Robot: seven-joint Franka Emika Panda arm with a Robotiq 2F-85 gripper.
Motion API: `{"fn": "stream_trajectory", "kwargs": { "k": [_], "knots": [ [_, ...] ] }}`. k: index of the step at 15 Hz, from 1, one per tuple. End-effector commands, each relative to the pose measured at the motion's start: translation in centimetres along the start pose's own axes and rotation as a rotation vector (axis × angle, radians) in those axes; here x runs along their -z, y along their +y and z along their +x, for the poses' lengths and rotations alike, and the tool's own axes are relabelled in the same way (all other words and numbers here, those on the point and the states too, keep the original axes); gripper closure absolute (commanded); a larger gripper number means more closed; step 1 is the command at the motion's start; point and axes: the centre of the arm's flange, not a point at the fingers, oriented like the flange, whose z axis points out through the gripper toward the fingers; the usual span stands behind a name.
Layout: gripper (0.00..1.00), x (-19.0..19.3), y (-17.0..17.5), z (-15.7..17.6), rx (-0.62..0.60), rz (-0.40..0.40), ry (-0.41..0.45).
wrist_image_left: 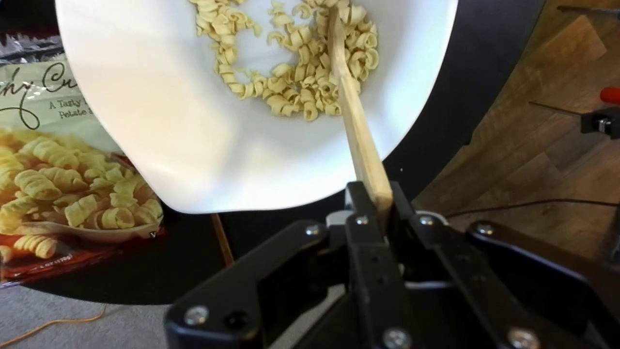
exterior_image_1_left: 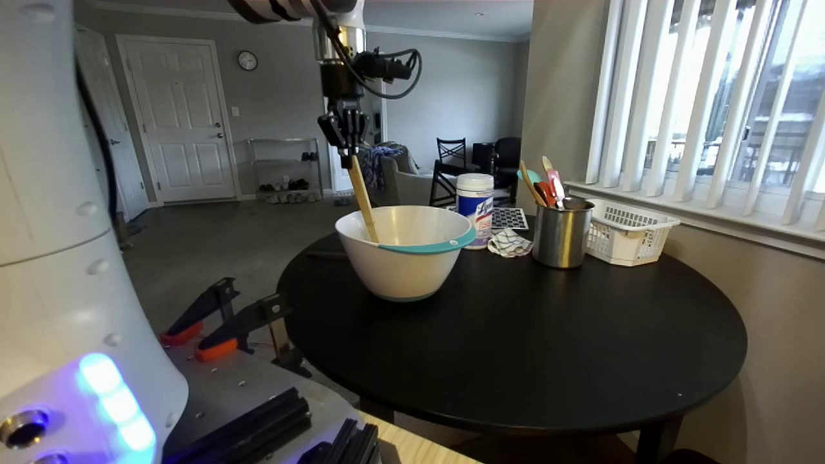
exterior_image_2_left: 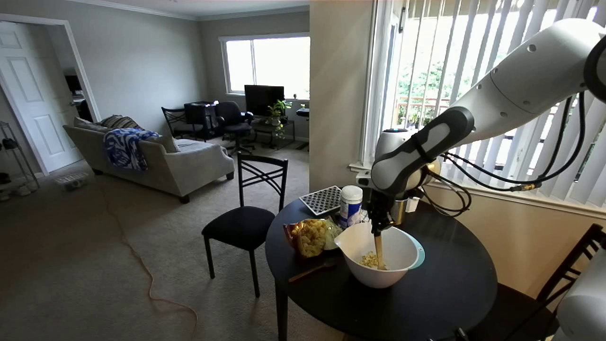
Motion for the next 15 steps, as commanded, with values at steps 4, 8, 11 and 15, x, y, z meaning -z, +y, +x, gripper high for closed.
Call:
{"fn": "stream_trajectory", "kwargs": {
  "k": [4,8,11,15],
  "knots": [
    [0.94,0.6,0.4,0.8,-0.122,-0.009,0.094],
    [0.94,0.1,1.2,0.6,-0.27,0.012,0.112],
    [0.94,-0.1,1.8,0.5,-0.363,0.01,0.116],
    [0.94,-0.5,2.3,0.3,-0.444,0.009,0.103]
  ]
}}
